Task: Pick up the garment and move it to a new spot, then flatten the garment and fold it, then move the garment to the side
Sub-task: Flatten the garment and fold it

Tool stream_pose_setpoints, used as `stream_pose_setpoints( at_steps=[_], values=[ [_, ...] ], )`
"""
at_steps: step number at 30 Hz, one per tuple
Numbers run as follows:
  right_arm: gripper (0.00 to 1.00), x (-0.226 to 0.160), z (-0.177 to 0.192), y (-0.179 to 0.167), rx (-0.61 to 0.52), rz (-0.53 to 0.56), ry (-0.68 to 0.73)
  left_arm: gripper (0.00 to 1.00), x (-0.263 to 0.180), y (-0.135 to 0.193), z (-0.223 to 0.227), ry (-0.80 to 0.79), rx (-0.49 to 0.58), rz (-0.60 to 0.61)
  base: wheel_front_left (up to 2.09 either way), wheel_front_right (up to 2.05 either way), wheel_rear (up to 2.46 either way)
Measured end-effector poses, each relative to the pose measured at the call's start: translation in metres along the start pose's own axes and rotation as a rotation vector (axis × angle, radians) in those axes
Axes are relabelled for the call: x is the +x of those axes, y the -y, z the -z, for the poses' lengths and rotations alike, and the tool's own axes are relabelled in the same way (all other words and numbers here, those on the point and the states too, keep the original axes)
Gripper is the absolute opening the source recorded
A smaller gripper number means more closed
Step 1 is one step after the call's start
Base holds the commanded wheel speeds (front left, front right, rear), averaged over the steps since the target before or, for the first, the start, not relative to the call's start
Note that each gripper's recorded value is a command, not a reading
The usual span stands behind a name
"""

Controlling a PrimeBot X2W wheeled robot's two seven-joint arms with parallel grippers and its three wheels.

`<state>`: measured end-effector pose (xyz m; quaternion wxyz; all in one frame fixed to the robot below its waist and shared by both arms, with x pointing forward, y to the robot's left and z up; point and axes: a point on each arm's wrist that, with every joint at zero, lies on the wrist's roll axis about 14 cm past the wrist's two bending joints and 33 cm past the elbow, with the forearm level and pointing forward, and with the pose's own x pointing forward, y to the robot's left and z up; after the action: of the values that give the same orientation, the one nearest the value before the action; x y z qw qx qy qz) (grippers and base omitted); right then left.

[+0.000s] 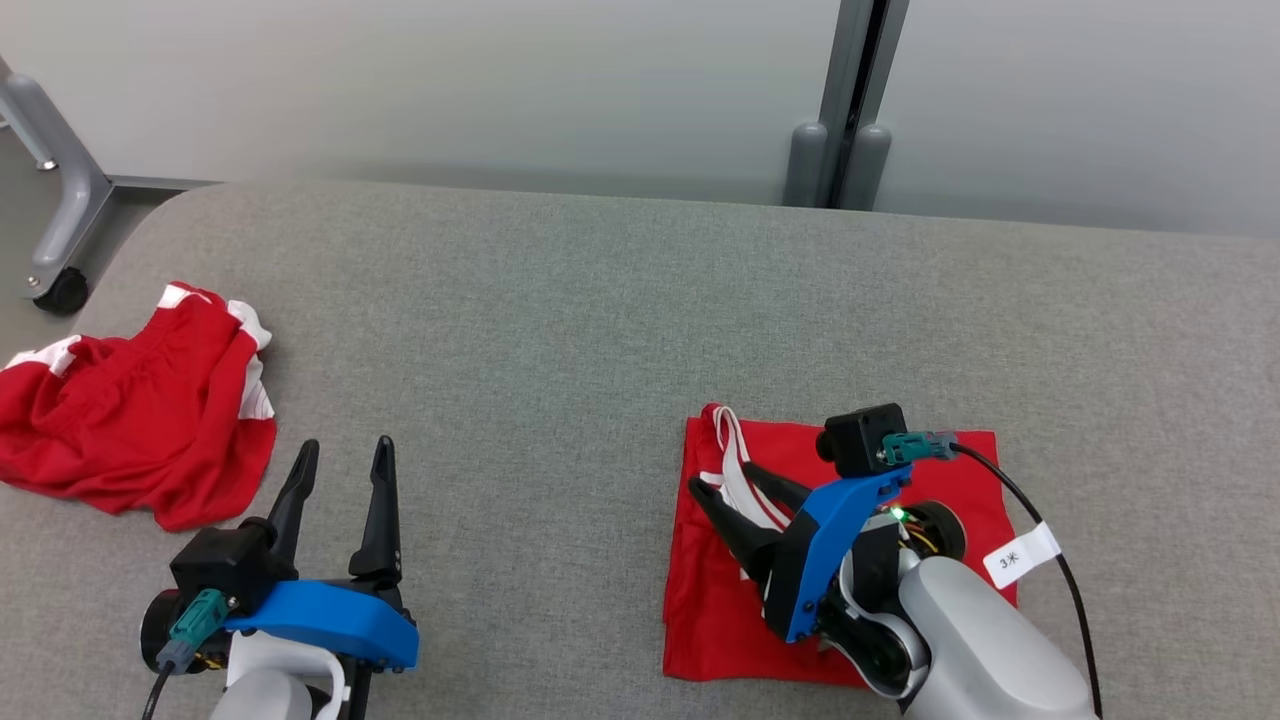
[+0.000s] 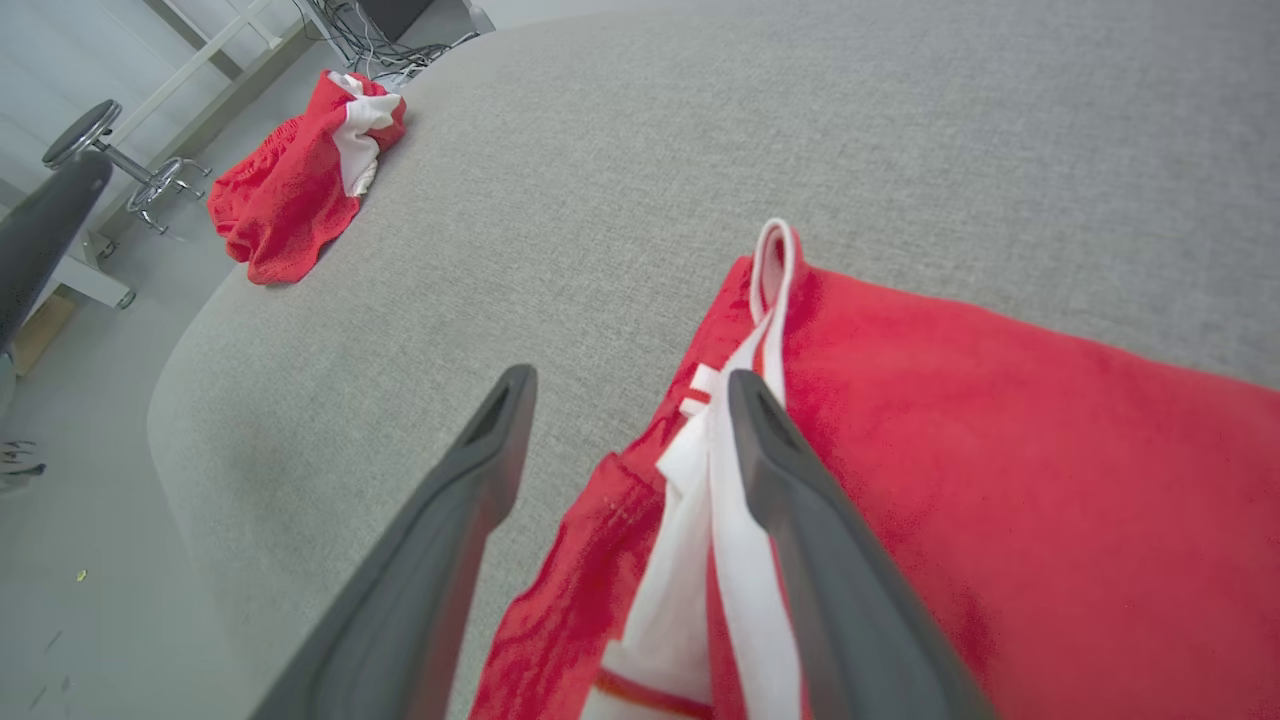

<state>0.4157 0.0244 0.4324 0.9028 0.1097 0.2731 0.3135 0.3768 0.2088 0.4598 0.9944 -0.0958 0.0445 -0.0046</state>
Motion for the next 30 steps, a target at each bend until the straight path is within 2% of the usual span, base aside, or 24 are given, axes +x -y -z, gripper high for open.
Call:
stream_pose_setpoints(
  at_steps=[5,9,11,16,18,21,22,23,24,30],
  values=[
    [1.0,-0.004,-0.037,-0.014,0.023,-0.041,0.158,1.0,-0.003,0.002,-0.003,0.008,0.0,0.006,0.0,0.0,0.0],
    [1.0,-0.015,-0.066,-0.004,0.046,-0.01,0.292,1.0,-0.006,0.0,-0.006,0.018,0.008,0.006,0.0,0.0,0.0],
    [1.0,-0.023,-0.074,0.011,0.003,0.042,0.325,1.0,-0.006,0.0,-0.008,0.022,0.01,0.007,0.0,0.0,0.0],
    [1.0,-0.059,-0.077,0.077,-0.127,0.24,0.367,1.0,-0.006,0.002,-0.007,0.023,0.006,0.009,0.0,0.0,0.0],
    [1.0,-0.075,-0.071,0.099,-0.186,0.316,0.368,1.0,-0.006,0.004,-0.006,0.021,0.002,0.012,0.0,0.0,0.0],
    [1.0,-0.086,-0.054,0.115,-0.214,0.384,0.342,1.0,-0.005,0.006,-0.004,0.017,-0.001,0.017,0.0,0.0,0.0],
    [0.83,-0.085,-0.046,0.116,-0.213,0.391,0.326,1.0,-0.004,0.007,-0.004,0.015,-0.005,0.017,0.0,0.0,0.0],
    [0.5,-0.083,-0.038,0.114,-0.204,0.392,0.312,1.0,-0.003,0.007,-0.003,0.013,-0.006,0.017,0.0,0.0,0.0],
    [0.0,-0.08,-0.032,0.11,-0.203,0.385,0.299,1.0,-0.002,0.007,-0.002,0.011,-0.006,0.018,0.0,0.0,0.0],
    [0.0,-0.049,0.003,0.079,-0.222,0.289,0.164,1.0,0.004,0.009,-0.003,0.012,-0.003,0.027,0.0,0.0,0.0]
  ],
)
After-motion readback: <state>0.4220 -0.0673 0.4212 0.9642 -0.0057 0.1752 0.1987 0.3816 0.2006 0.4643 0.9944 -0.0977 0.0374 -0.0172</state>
